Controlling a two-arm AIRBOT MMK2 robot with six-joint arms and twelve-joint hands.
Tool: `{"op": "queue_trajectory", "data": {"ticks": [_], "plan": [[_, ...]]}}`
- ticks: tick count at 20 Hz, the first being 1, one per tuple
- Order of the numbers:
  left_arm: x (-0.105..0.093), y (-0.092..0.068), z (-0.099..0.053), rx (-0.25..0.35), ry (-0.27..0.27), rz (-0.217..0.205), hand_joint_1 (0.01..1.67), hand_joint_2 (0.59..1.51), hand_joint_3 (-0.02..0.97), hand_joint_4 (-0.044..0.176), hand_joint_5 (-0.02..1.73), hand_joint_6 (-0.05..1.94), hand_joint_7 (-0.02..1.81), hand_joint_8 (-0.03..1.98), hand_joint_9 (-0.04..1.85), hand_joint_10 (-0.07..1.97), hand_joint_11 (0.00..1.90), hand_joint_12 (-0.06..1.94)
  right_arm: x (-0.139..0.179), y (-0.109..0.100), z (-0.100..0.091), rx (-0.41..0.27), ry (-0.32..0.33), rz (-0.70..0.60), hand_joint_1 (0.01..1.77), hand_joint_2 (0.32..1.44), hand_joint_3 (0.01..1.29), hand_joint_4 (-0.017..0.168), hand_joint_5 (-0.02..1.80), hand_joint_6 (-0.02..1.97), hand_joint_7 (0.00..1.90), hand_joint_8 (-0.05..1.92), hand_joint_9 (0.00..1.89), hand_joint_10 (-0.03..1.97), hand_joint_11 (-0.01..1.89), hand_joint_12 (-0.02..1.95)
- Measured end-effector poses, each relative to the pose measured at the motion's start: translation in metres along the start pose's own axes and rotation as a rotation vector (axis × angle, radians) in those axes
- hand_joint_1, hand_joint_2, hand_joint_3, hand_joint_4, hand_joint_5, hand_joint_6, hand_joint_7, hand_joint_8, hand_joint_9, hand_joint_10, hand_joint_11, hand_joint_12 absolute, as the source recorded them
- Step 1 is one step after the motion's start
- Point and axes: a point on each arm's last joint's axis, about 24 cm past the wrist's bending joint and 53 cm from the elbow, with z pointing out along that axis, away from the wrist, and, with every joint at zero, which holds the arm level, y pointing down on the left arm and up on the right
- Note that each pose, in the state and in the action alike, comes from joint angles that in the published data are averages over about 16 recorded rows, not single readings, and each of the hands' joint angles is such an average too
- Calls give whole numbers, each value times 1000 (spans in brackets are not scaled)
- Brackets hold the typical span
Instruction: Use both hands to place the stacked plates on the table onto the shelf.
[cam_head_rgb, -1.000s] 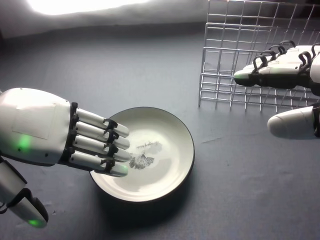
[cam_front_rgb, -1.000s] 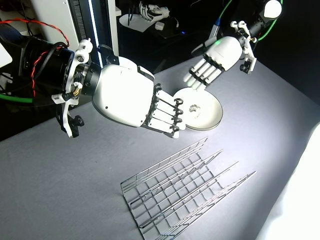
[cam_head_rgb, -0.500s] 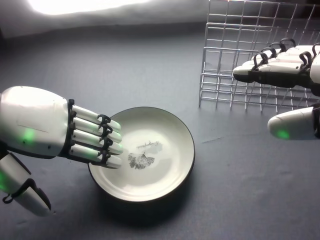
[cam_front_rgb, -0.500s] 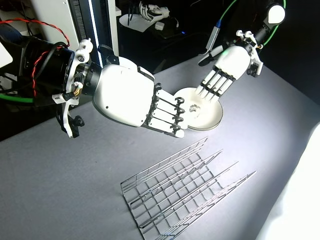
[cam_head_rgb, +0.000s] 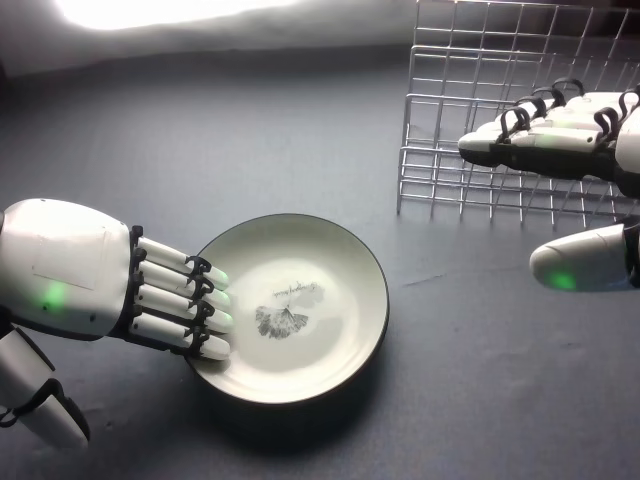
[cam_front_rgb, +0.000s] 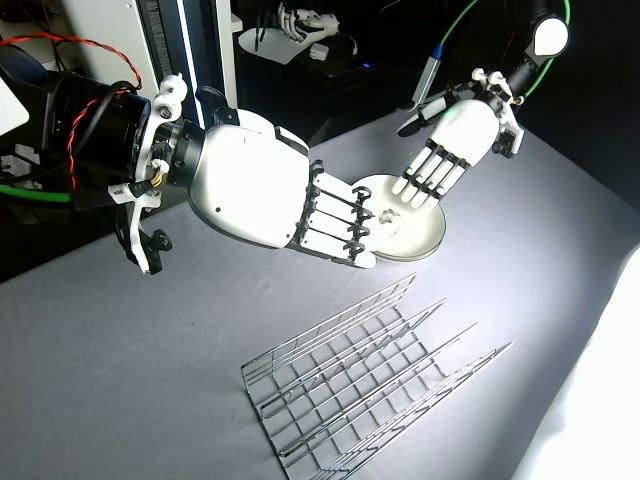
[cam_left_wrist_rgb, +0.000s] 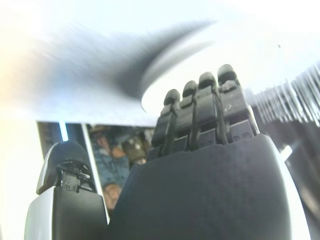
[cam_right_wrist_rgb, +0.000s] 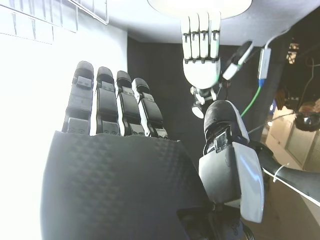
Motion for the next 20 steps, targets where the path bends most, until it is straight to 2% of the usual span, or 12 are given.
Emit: {"op": "queue_trajectory", "data": {"ticks": [12,20], "plan": [[16,10,5,-20,21,5,18,1098,11,1,-2,-7,-3,-4,14,-8,15,7,3,2,0,-10,8,-14,16,1233,14,-3,13,23,11,19,16,21,20,20],[18,-1,18,6,12,1,18,1101,10,2,-8,-11,-11,-11,5,-9,13,10,4,4,-1,-21,11,-24,16,1226,14,-3,13,23,11,19,16,21,20,20]]}}
